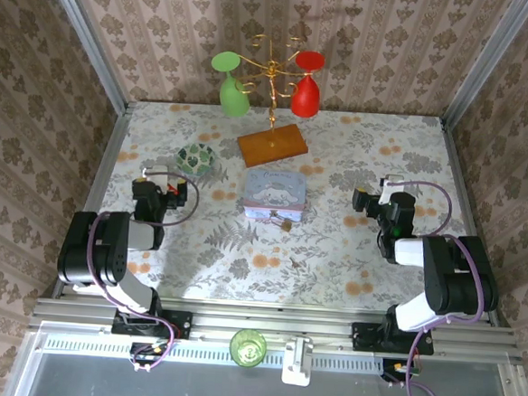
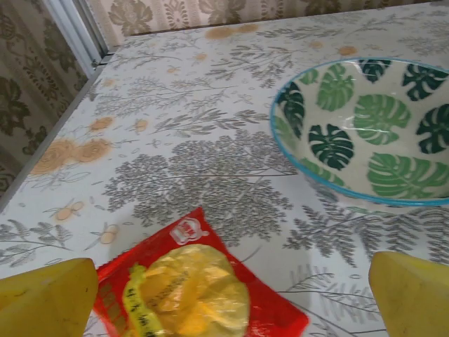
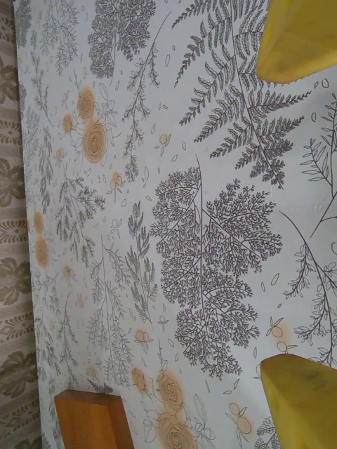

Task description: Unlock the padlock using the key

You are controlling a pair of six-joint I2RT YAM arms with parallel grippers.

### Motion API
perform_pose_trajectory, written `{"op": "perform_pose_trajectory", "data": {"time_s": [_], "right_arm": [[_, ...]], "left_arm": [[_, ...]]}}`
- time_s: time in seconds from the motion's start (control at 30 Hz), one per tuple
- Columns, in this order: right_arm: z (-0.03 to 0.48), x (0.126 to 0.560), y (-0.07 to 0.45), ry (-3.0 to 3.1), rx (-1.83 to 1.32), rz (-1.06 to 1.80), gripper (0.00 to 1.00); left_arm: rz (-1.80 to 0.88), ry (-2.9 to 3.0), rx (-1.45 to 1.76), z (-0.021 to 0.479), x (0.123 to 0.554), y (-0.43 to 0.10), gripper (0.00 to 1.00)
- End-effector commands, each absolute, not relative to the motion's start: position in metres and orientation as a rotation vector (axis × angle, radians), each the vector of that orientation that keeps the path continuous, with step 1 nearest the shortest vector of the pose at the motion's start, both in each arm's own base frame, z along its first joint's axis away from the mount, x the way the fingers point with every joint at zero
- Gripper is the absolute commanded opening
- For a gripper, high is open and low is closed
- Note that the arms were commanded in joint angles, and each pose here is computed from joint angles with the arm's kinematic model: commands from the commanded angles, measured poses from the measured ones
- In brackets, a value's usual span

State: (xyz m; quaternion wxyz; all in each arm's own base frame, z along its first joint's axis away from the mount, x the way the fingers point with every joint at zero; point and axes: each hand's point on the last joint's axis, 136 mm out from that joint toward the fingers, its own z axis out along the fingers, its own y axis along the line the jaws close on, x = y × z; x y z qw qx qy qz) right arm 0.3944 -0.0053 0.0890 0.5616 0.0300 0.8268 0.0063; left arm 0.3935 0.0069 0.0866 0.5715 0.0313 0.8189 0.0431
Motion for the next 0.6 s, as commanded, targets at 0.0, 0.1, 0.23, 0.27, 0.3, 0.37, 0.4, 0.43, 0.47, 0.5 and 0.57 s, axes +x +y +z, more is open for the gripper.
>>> {"op": "perform_pose_trajectory", "data": {"time_s": [0.0,0.1,0.23,0.27,0.3,0.37,0.4,0.43,0.47,0.5,0.57], "right_arm": [[0.0974,0.4002,-0.0053,1.926,0.060,-0.002,1.00],[0.0977,0.4002,-0.0051,1.925,0.060,-0.001,1.00],[0.0973,0.4003,-0.0052,1.926,0.061,-0.001,1.00],[0.0975,0.4002,-0.0052,1.925,0.060,-0.002,1.00],[0.0976,0.4002,-0.0050,1.925,0.061,-0.001,1.00],[0.0975,0.4002,-0.0050,1.925,0.060,-0.001,1.00],[0.0975,0.4001,-0.0052,1.926,0.060,-0.002,1.00],[0.0978,0.4003,-0.0053,1.924,0.061,-0.002,1.00],[0.0976,0.4003,-0.0053,1.925,0.060,-0.002,1.00],[0.0977,0.4002,-0.0052,1.925,0.060,-0.002,1.00],[0.0974,0.4002,-0.0051,1.925,0.060,-0.001,1.00]], "left_arm": [[0.006,1.887,0.130,0.0962,0.3984,-0.0072,1.00],[0.012,1.897,0.148,0.0961,0.4003,-0.0102,1.00],[0.011,1.896,0.146,0.0964,0.4006,-0.0101,1.00],[0.011,1.897,0.146,0.0961,0.4004,-0.0101,1.00],[0.010,1.898,0.147,0.0957,0.4003,-0.0105,1.00],[0.012,1.895,0.148,0.0966,0.4005,-0.0101,1.00],[0.011,1.898,0.147,0.0958,0.4003,-0.0104,1.00],[0.012,1.896,0.147,0.0965,0.4006,-0.0101,1.00],[0.011,1.896,0.147,0.0962,0.4005,-0.0102,1.00],[0.012,1.897,0.147,0.0961,0.4004,-0.0100,1.00],[0.011,1.895,0.148,0.0969,0.4008,-0.0104,1.00]]}}
